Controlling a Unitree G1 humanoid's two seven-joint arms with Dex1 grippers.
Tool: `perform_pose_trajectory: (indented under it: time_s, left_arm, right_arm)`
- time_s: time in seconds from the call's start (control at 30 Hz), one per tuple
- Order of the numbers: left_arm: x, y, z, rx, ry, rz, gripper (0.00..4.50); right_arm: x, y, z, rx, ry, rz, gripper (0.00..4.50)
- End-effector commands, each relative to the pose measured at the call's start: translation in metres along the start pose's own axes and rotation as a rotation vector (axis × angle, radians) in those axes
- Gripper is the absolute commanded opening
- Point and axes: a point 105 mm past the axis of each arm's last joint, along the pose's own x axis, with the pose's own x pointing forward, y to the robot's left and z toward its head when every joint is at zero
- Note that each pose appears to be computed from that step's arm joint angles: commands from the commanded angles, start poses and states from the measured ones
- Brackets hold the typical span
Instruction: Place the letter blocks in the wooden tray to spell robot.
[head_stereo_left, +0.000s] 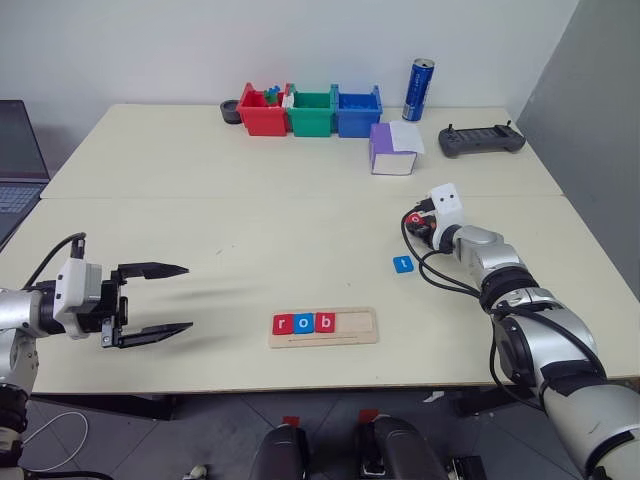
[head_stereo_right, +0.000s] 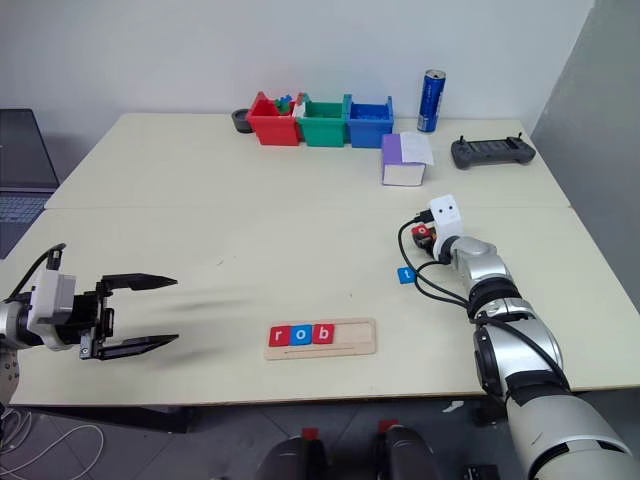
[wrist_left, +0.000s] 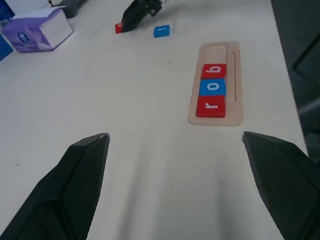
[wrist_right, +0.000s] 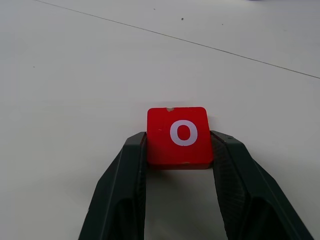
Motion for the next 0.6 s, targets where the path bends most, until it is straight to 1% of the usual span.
perform_pose_trajectory:
  time_s: [0.03,0.17,0.27,0.33,0.4,0.47,0.53,0.6]
  left_arm:
    - [-0.003,0.004,0.009,0.023,-0.025,0.010,4.50]
    - [0.001,0.003,0.010,0.020,-0.036,-0.001,4.50]
    - [0.000,0.004,0.009,0.015,-0.034,0.002,4.50]
    - [-0.002,0.004,0.008,0.011,-0.027,0.005,4.50]
    - [-0.002,0.003,0.005,0.005,-0.017,0.007,4.50]
    - [-0.002,0.003,0.003,0.001,-0.013,0.005,4.50]
    - [0.001,0.003,0.002,0.001,-0.019,0.001,4.50]
    - [0.005,0.006,0.003,0.001,-0.031,-0.006,4.50]
  right_arm:
    - [-0.006,-0.005,0.019,-0.024,-0.052,0.027,1.45]
    - [-0.030,-0.018,0.025,-0.062,-0.081,0.009,1.45]
    - [-0.065,-0.027,0.025,-0.064,-0.089,-0.045,1.45]
    - [-0.092,-0.027,0.020,-0.058,-0.078,-0.080,1.45]
    - [-0.117,-0.018,0.005,-0.030,-0.045,-0.106,1.45]
    - [-0.133,-0.001,-0.011,0.015,-0.011,-0.099,1.45]
    - [-0.144,0.016,-0.022,0.075,0.009,-0.076,1.45]
    - [-0.152,0.032,-0.039,0.113,0.045,-0.078,1.45]
